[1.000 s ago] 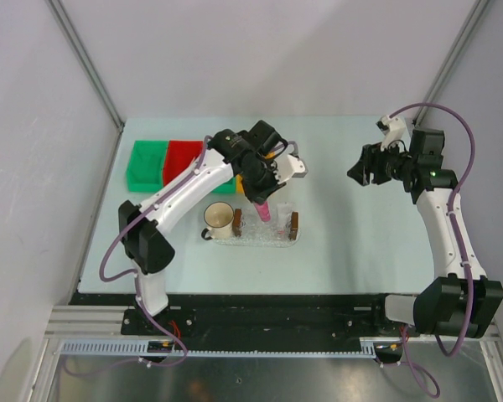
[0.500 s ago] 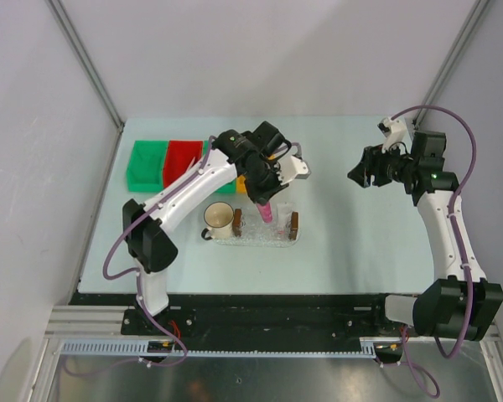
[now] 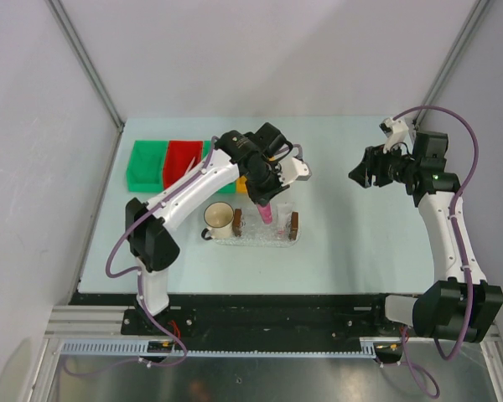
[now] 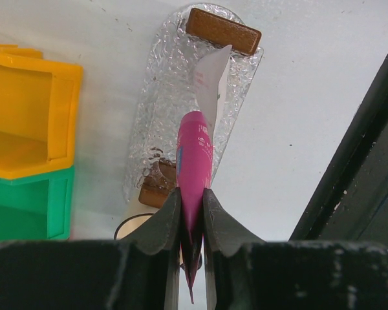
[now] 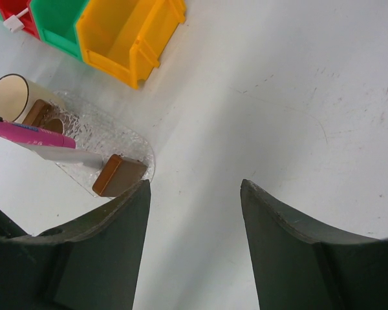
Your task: Prepare toiletry sets of a toothbrush and toothpaste on the tray
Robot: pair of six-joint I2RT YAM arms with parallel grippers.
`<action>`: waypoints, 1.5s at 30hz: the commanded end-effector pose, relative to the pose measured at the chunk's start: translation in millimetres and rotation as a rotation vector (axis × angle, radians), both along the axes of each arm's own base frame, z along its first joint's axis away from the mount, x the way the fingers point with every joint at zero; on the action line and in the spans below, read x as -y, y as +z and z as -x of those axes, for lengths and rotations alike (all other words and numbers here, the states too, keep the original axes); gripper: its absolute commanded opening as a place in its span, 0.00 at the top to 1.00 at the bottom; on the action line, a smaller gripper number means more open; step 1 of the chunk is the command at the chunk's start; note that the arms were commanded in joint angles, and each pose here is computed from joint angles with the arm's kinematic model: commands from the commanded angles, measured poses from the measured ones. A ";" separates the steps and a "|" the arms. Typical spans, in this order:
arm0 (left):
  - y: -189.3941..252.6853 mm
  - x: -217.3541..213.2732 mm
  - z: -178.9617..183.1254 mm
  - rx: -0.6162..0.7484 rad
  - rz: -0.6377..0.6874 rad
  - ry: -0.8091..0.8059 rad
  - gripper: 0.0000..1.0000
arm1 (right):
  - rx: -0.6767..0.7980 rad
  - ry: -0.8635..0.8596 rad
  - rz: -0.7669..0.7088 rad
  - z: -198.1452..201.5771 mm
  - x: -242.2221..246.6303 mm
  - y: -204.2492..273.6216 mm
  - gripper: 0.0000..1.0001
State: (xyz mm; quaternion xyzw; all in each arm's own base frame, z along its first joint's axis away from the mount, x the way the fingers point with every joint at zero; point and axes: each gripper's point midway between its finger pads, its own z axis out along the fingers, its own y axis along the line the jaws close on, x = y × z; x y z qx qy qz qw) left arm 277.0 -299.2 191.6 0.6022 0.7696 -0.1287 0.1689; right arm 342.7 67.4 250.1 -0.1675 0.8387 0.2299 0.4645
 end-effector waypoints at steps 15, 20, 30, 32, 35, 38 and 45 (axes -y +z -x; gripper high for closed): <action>0.9 4.5 -0.2 0.009 -0.002 -0.038 1.00 | 0.033 0.009 -0.013 3.9 -0.9 9.2 0.37; -1.0 4.7 0.1 0.006 -0.007 -0.040 1.00 | 0.032 0.008 -0.014 4.7 -0.1 8.3 0.38; -8.7 6.5 -1.2 -0.006 -0.022 -0.048 1.00 | 0.028 0.011 -0.016 5.8 0.0 5.7 0.38; -9.0 7.3 -1.5 -0.007 -0.021 -0.048 1.00 | 0.029 0.011 -0.015 6.0 -0.1 6.2 0.38; -12.8 8.2 -2.0 -0.012 -0.028 -0.051 1.00 | 0.031 0.008 -0.015 6.0 0.9 6.6 0.38; -15.7 8.3 -2.0 -0.018 -0.034 -0.049 1.00 | 0.032 0.010 -0.016 6.1 1.1 6.8 0.38; -20.4 13.1 -3.4 -0.028 -0.035 -0.053 1.00 | 0.031 0.011 -0.020 6.4 1.1 7.2 0.38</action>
